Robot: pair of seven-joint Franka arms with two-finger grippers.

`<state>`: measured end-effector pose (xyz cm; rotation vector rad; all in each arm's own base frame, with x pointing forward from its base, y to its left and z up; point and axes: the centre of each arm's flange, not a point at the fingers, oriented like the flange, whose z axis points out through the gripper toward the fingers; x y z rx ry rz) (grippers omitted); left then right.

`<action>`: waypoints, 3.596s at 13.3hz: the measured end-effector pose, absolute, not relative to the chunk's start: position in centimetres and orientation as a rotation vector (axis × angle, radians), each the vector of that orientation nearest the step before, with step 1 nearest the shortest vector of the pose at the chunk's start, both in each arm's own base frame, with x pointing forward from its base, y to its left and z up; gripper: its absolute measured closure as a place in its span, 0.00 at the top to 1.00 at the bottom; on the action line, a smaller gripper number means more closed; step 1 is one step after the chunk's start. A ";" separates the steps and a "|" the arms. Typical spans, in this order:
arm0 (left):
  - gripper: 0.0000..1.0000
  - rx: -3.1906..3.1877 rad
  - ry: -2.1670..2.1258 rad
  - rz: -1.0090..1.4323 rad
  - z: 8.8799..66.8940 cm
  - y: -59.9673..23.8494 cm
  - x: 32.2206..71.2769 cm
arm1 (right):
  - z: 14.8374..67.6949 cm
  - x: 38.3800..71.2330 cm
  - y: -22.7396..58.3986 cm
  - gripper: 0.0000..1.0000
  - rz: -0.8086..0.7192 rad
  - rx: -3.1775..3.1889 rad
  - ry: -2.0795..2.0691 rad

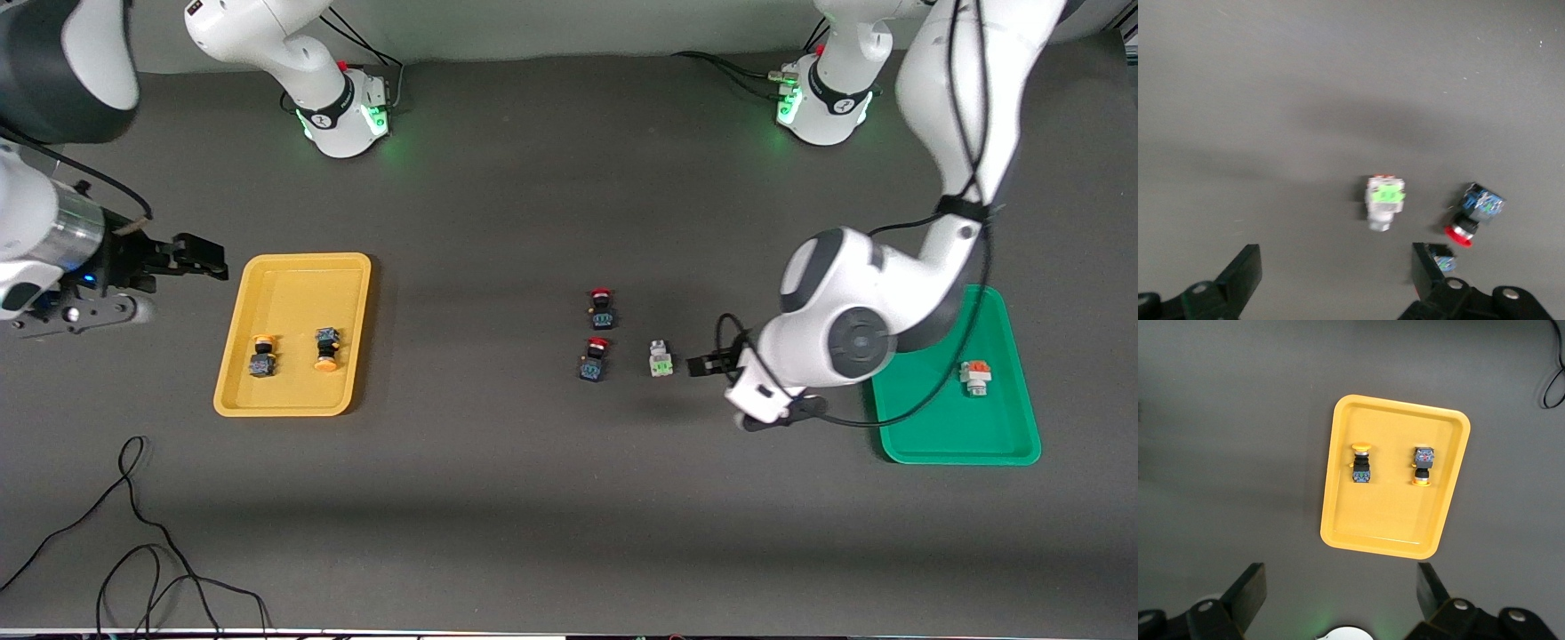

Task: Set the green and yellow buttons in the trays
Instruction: 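Grasp the second green-capped white button with the left gripper, then carry the green button to the green tray and open the left gripper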

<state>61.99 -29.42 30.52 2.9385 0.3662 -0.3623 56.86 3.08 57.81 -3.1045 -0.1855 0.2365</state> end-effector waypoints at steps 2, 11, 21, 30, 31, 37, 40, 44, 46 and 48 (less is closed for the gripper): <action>1.00 2.933 0.375 -0.369 27.3 -32.6 60.9 | 58.4 55.9 1.0 1.00 0.212 -3.080 -0.151; 1.00 3.069 0.332 -0.266 17.9 -35.4 58.5 | 60.4 54.6 -1.9 1.00 0.136 -3.098 -0.002; 0.41 3.068 0.422 -0.248 18.1 -35.5 58.5 | 61.2 55.3 -1.3 1.00 0.088 -3.107 -0.001; 0.41 3.231 0.309 -0.442 37.4 -22.4 62.3 | 60.9 55.5 -1.7 1.00 0.096 -3.110 0.007; 0.41 3.224 0.241 -0.466 38.6 -18.5 63.0 | 60.7 55.5 -1.8 1.00 0.101 -3.110 0.011; 0.41 3.153 -0.069 -0.436 34.3 3.3 65.0 | 60.0 56.1 -2.3 1.00 0.096 -3.112 0.025; 0.41 3.151 -0.142 -0.297 28.0 6.5 63.8 | 60.1 56.1 -2.3 1.00 0.097 -3.131 0.019; 0.41 3.127 -0.147 -0.204 20.6 7.0 61.4 | 60.1 56.1 -2.1 1.00 0.096 -3.138 0.012; 0.41 3.122 -0.140 -0.202 19.3 7.3 61.0 | 60.1 56.1 -2.1 1.00 0.095 -3.138 0.012; 0.48 3.124 -0.136 -0.199 19.3 7.6 61.0 | 60.1 56.1 -2.0 1.00 0.093 -3.138 0.010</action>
